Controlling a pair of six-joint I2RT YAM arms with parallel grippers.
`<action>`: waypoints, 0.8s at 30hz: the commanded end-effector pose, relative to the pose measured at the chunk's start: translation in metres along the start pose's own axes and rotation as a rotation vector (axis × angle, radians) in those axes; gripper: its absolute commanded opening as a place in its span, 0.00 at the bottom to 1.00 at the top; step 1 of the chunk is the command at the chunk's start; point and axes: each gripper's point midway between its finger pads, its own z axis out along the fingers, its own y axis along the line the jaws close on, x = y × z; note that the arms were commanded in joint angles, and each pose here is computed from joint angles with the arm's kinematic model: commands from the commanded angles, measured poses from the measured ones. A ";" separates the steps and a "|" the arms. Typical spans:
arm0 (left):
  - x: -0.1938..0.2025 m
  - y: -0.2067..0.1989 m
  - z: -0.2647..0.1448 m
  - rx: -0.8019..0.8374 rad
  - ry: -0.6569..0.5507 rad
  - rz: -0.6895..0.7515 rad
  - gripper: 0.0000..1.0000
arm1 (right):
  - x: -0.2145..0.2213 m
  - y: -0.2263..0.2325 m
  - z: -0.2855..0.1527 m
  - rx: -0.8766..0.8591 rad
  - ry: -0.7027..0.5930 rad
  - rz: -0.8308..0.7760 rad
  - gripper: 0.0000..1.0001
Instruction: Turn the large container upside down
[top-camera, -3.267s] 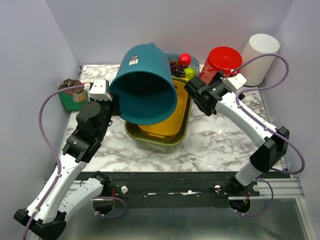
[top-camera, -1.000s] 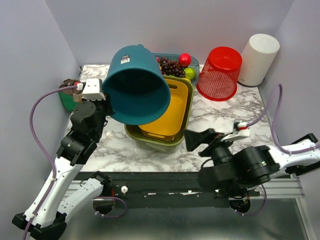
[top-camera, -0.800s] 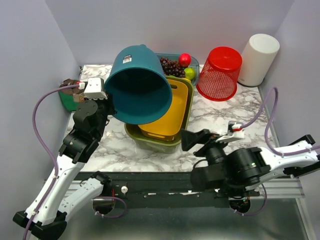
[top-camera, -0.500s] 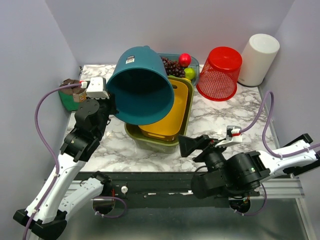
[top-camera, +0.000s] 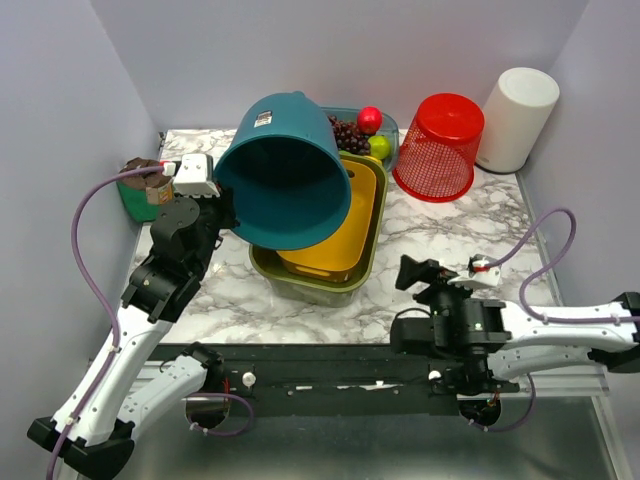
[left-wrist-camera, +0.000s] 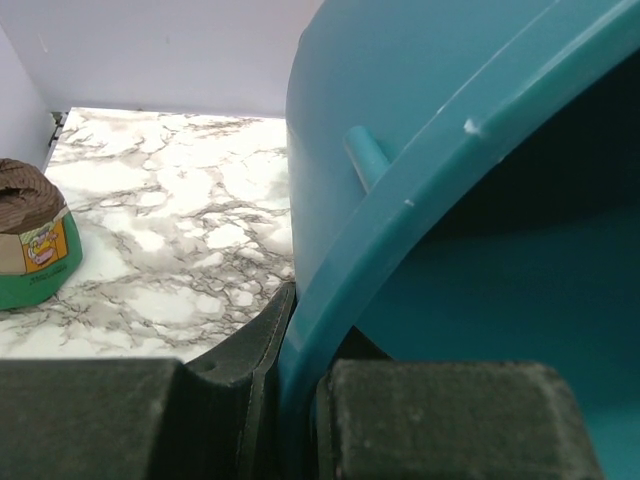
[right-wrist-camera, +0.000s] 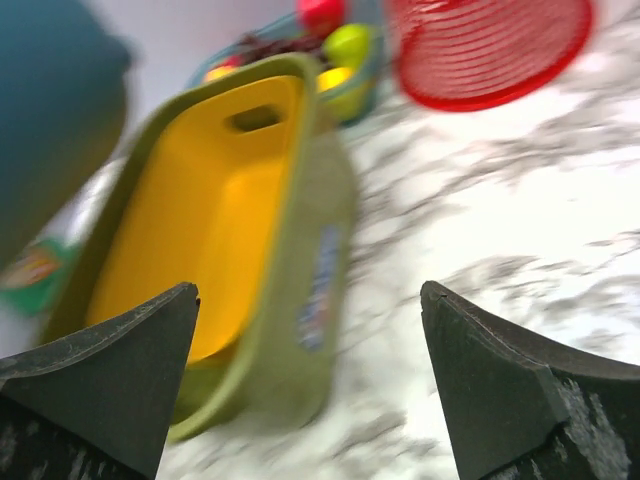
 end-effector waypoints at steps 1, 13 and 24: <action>-0.045 -0.012 -0.008 0.055 -0.149 -0.103 0.00 | 0.020 -0.096 0.022 0.152 -0.116 -0.227 1.00; -0.038 -0.021 0.001 0.084 -0.128 -0.103 0.00 | 0.060 -0.110 0.034 0.342 -0.050 -0.395 1.00; -0.036 -0.027 0.008 0.105 -0.117 -0.107 0.00 | 0.011 -0.090 0.016 0.064 -0.122 -0.013 1.00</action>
